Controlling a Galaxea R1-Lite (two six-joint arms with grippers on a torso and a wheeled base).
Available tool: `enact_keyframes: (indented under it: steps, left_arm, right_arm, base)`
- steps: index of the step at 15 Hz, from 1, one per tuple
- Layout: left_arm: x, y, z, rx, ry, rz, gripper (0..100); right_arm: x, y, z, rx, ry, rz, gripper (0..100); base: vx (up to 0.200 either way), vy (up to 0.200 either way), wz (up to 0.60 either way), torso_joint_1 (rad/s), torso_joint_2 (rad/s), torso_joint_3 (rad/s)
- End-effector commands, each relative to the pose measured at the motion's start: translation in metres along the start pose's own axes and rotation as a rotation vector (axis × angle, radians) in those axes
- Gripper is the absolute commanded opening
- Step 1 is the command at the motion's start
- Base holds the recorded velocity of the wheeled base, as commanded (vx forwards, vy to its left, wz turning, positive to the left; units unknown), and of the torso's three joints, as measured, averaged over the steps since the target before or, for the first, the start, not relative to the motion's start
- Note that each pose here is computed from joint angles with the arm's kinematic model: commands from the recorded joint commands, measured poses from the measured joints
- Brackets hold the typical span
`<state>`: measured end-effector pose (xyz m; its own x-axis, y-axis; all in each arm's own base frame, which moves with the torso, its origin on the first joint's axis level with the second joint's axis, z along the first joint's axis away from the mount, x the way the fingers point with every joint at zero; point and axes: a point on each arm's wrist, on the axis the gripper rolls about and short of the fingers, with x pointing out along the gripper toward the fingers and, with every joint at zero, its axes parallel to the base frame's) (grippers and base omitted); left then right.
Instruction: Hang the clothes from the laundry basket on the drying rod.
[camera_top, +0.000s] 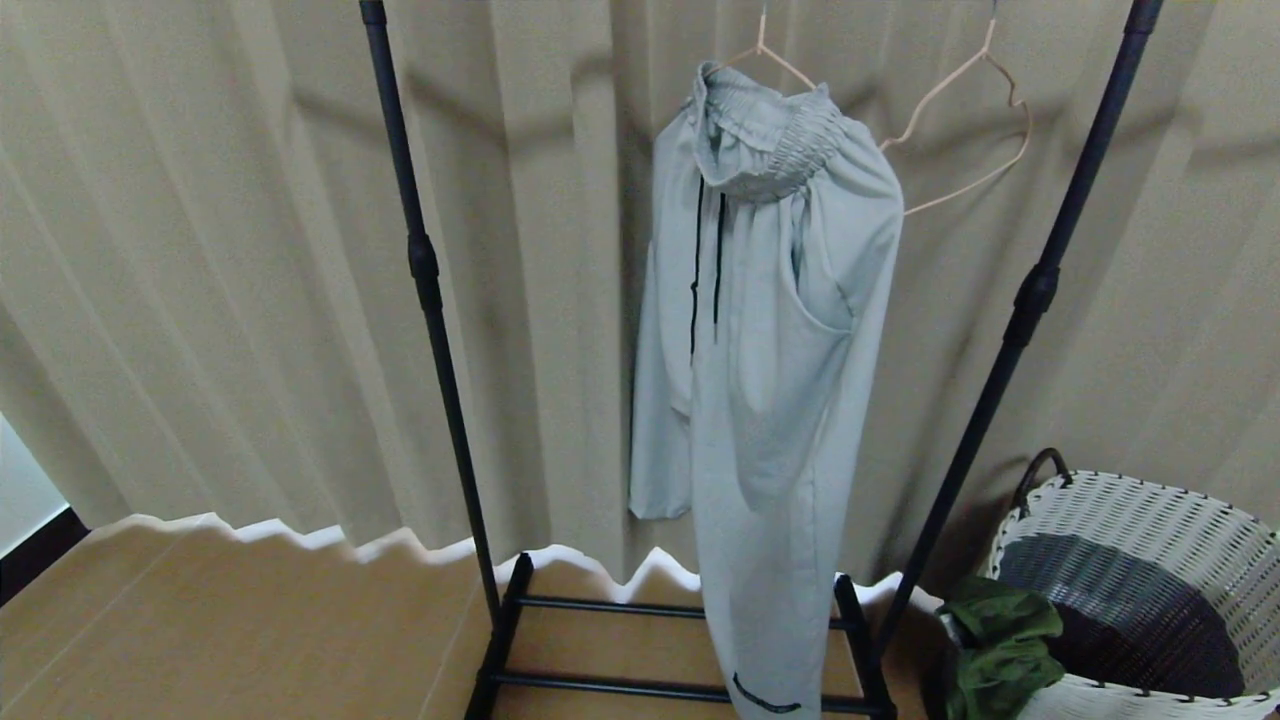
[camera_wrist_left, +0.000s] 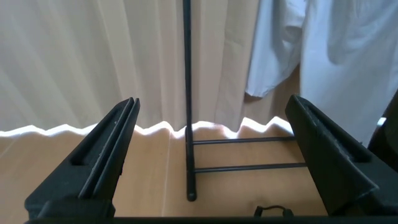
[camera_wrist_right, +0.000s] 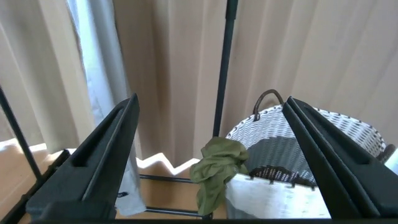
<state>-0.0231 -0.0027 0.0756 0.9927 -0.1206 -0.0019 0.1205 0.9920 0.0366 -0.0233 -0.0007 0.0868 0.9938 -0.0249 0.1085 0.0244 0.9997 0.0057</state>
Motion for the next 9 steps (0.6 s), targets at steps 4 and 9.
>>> enact_keyframes:
  steps: [4,9]
  left_arm:
    - [0.0000,0.0000,0.0000,0.000,0.000,0.001,100]
    - [0.0000,0.0000,0.0000,0.003,0.000,0.000,100]
  right_arm:
    - [0.0000,0.0000,0.0001,-0.001,-0.002,0.000,100]
    - [0.0000,0.0000,0.0000,-0.010,0.000,0.002,100]
  base:
    - [0.000,-0.100,0.00,0.000,0.00,0.002]
    - [0.040,0.000,0.00,0.000,0.00,0.000]
